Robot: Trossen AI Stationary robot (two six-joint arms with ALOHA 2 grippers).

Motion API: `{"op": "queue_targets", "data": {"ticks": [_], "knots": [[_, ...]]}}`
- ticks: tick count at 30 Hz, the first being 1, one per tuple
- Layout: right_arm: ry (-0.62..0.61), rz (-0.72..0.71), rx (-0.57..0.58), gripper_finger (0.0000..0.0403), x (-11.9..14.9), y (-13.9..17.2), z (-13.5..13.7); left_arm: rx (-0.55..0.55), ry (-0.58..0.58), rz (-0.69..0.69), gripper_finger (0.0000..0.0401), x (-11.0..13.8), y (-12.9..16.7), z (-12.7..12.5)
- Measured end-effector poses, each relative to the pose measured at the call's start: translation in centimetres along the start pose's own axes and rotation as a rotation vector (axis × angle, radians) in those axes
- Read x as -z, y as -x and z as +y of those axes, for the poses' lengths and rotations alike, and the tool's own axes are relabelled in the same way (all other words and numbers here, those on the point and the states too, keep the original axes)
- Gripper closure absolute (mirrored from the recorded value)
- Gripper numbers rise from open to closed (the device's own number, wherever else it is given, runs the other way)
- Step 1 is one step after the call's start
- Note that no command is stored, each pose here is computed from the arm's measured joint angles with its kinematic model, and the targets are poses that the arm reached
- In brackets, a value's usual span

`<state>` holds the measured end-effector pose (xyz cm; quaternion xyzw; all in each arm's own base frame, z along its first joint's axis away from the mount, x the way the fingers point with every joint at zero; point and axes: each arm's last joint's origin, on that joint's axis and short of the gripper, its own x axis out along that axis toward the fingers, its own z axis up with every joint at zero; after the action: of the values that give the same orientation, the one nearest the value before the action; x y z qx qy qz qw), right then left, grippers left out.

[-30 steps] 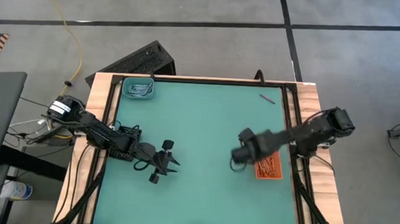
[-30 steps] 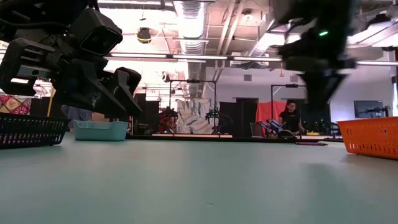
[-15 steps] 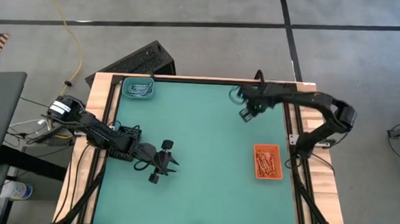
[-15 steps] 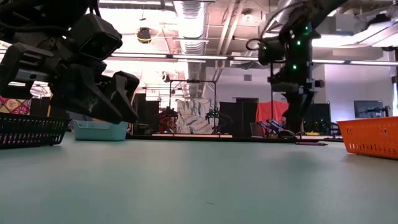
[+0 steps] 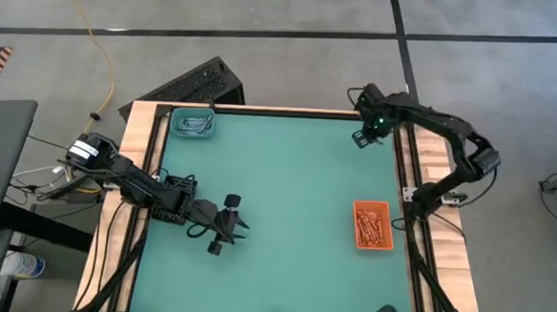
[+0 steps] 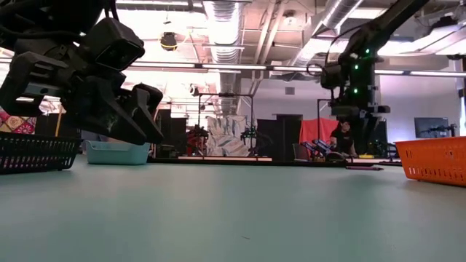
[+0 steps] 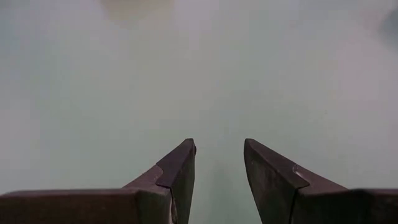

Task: Sort crayons
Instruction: Put the purple crayon into the black bin

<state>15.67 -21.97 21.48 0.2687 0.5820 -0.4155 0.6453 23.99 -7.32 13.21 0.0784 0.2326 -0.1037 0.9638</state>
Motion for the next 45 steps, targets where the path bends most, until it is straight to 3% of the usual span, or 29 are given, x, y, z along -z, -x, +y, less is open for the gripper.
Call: {"op": "queue_targets", "data": {"ticks": [6,12,21,30,34,40,45], "knots": [[-0.048,0.109,-0.033,0.0253,-1.6,-3.8,-1.1,-0.012,0.018,0.000,0.0273,0.0,0.0,0.1],[0.002,0.285,0.015,0.0253,-3.6,-6.2,-1.7,-0.012,0.041,0.009,0.0273,0.1,0.0,0.0],[0.094,0.248,0.015,0.0253,-6.4,-5.8,-1.6,-0.023,0.019,0.010,0.0273,0.1,0.0,0.3],[0.075,0.356,-0.012,0.0257,-6.4,-8.8,-2.5,-0.033,-0.007,0.018,0.0273,0.2,0.0,0.6],[0.082,0.400,-0.040,0.0294,-6.2,-9.8,-2.5,-0.032,-0.016,0.019,0.0273,0.2,0.0,0.6],[0.141,0.406,-0.057,0.0388,-6.4,-9.8,-1.4,-0.027,-0.025,0.019,0.0273,0.2,0.0,0.6],[0.139,0.415,-0.059,0.0396,-6.7,-9.3,-1.1,-0.028,-0.024,0.015,0.0273,0.2,0.0,0.6]]}}
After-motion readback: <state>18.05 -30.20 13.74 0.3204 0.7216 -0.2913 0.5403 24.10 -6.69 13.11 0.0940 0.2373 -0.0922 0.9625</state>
